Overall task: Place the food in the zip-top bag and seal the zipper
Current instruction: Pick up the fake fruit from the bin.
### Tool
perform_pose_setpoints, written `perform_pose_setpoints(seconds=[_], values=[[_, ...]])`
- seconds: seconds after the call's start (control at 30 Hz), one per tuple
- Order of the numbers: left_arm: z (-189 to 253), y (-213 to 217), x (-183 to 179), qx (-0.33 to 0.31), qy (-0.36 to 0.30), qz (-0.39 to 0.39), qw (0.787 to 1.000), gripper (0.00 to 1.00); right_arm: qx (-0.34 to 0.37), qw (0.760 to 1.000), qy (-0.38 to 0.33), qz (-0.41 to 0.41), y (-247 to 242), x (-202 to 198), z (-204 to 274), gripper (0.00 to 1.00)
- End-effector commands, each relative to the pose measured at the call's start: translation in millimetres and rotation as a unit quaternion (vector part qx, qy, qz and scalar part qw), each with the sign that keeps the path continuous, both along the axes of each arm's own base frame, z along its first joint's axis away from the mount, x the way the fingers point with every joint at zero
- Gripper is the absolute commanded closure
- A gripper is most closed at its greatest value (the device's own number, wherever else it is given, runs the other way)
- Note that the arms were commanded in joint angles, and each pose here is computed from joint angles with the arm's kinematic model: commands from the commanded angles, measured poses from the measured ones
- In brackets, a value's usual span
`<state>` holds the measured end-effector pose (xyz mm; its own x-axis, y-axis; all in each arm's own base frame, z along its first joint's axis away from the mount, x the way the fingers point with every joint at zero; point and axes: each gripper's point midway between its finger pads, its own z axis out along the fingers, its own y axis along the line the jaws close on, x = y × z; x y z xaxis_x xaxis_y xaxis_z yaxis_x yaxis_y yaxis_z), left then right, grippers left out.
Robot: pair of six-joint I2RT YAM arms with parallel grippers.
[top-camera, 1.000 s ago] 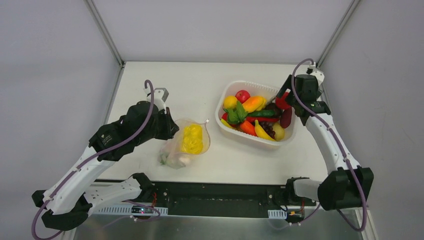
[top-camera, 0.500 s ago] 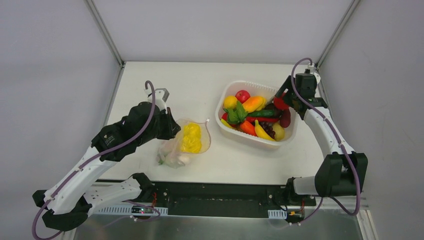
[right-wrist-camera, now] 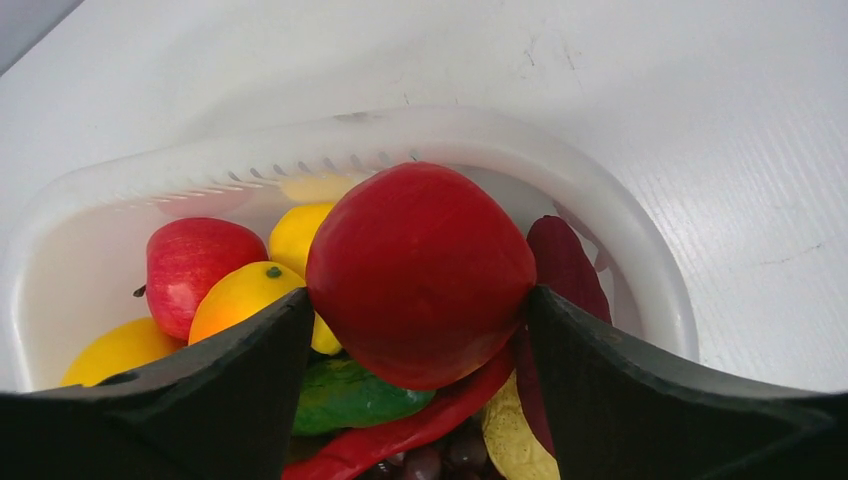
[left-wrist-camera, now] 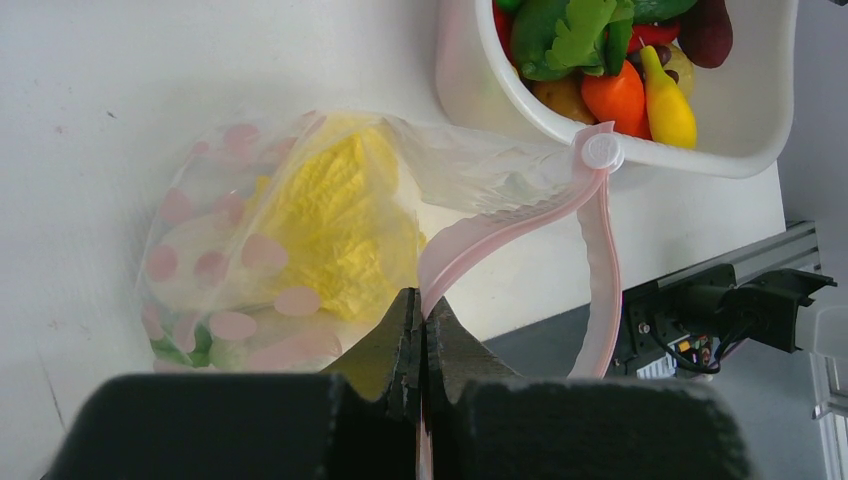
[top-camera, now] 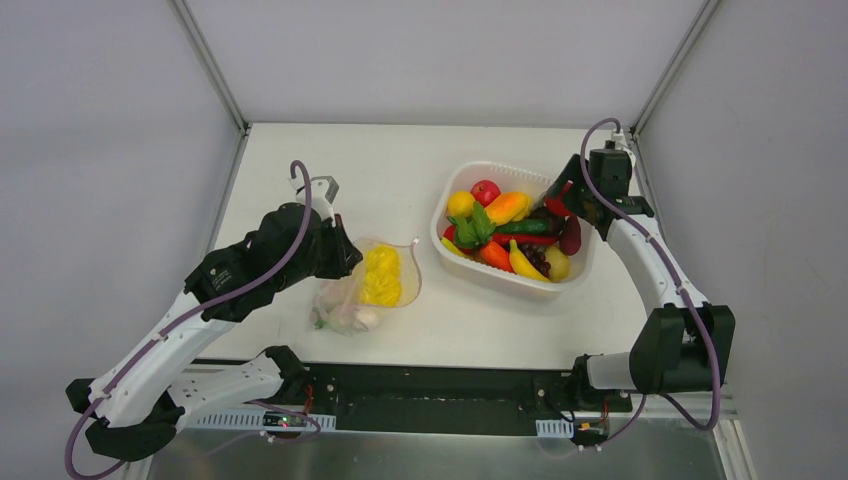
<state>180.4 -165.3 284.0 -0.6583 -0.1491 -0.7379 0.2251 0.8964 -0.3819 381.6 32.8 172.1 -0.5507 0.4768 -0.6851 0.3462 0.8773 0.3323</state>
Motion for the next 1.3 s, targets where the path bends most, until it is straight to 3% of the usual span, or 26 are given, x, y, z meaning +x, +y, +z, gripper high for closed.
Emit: perform_pose_setpoints(seconds=[0.0,0.2,0.37,0.63,0.93,1.27], values=[[8,-3,4,-0.019,-0.01,0.005,1.0,1.0,-0.003,1.0,-0.001,-0.007,-3,2,-3,0.26],[7,-1,3,-0.02,-0.01,0.009,1.0,1.0,0.018,0.999,-0.031,0.007,5,-1,17,0.43],[8,-2,4,-0.02,-0.011,0.01,1.0,1.0,0.064,0.988,-0.113,0.082,33,-11,65,0.46],[7,-5,6,-0.021,-0.008,0.009,1.0,1.0,0.139,0.966,-0.133,0.175,72,-41,94,0.46],[7,-7,8,-0.024,-0.005,0.013,1.0,1.0,0.281,0.866,-0.176,0.375,147,-109,152,0.47],[10,-13,10,-0.032,-0.004,0.01,0.999,1.0,0.31,0.743,-0.18,0.565,221,-202,190,0.47]])
